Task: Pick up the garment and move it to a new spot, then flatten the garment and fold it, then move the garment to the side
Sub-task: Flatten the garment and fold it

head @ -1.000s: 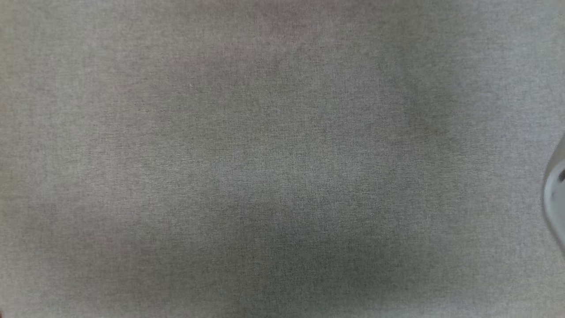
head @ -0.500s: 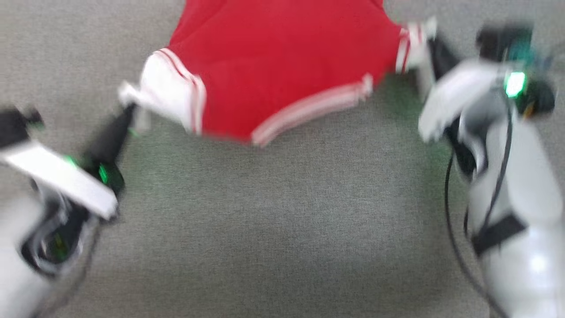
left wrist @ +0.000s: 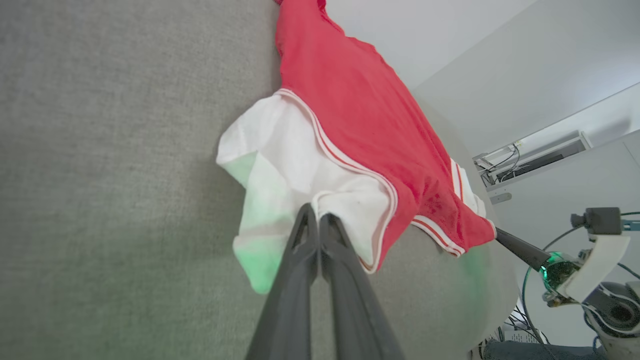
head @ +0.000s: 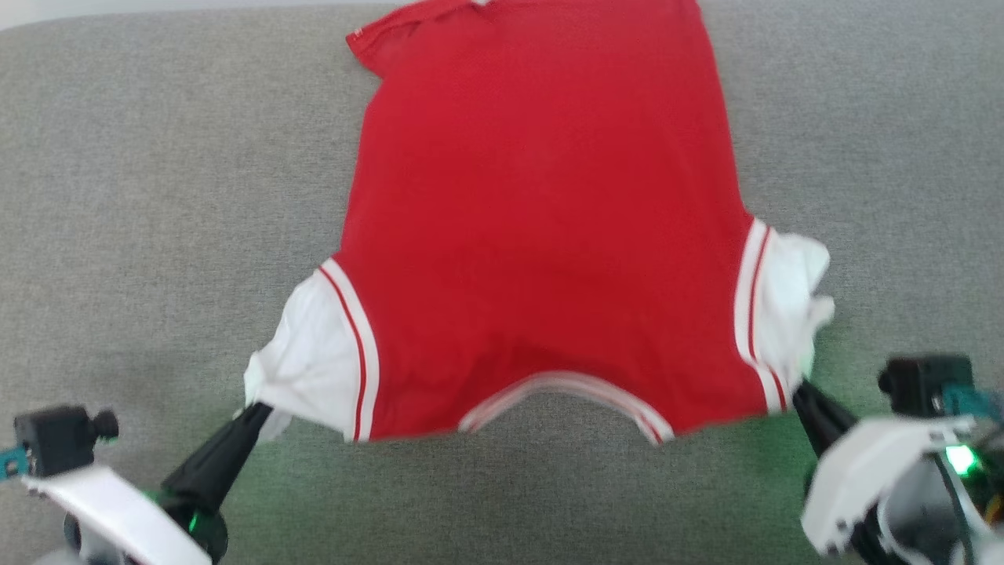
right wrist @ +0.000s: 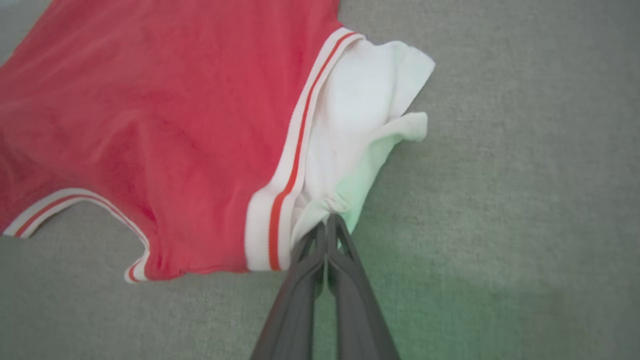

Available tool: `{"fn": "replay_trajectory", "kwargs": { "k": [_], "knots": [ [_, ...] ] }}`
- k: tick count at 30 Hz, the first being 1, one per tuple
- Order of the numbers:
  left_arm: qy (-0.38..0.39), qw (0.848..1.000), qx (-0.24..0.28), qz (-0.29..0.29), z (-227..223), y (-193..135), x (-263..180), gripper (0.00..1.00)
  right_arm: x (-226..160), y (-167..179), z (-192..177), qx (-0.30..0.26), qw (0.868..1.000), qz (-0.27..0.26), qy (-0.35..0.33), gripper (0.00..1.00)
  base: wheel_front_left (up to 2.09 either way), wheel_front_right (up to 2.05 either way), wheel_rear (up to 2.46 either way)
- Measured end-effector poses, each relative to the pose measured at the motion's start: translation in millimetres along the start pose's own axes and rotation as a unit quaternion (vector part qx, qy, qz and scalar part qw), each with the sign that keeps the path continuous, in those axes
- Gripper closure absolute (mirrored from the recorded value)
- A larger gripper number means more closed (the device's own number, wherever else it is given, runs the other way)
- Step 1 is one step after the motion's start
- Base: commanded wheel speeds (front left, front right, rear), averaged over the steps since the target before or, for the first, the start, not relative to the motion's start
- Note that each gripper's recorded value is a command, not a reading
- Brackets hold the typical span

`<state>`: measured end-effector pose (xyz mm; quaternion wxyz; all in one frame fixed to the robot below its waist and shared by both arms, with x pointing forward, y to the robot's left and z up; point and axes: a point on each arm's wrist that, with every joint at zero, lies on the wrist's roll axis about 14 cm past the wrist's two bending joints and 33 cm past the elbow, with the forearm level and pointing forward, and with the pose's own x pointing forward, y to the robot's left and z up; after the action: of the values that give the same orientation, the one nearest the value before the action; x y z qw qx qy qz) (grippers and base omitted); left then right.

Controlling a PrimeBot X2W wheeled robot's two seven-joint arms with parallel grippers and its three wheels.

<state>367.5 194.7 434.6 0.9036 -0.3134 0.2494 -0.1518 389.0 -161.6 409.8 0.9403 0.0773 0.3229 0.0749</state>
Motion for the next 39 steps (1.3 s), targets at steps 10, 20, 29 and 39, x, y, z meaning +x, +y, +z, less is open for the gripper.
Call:
{"fn": "replay_trajectory", "kwargs": {
  "k": [10, 20, 29, 39],
  "knots": [
    [0.038, 0.998, -0.034, 0.026, -32, 5, -39, 1.0, -49, -5, -41, 0.02, 0.997, -0.016, 0.075, 1.0, 0.0, 0.0, 0.0],
    [0.047, 0.997, -0.055, 0.02, -53, -3, -40, 1.0, -48, 4, -59, 0.035, 0.993, 0.0, 0.112, 1.0, 0.0, 0.0, 0.0],
    [0.045, 0.998, -0.051, 0.006, -53, -8, -27, 1.0, -35, 7, -61, 0.007, 0.993, 0.0, 0.114, 0.0, 0.0, 0.0, 0.0],
    [0.053, 0.998, -0.039, -0.005, -52, -11, -18, 1.0, -18, -5, 44, -0.062, 0.998, -0.02, 0.017, 0.0, 0.0, 0.0, 0.0]
  ]
}}
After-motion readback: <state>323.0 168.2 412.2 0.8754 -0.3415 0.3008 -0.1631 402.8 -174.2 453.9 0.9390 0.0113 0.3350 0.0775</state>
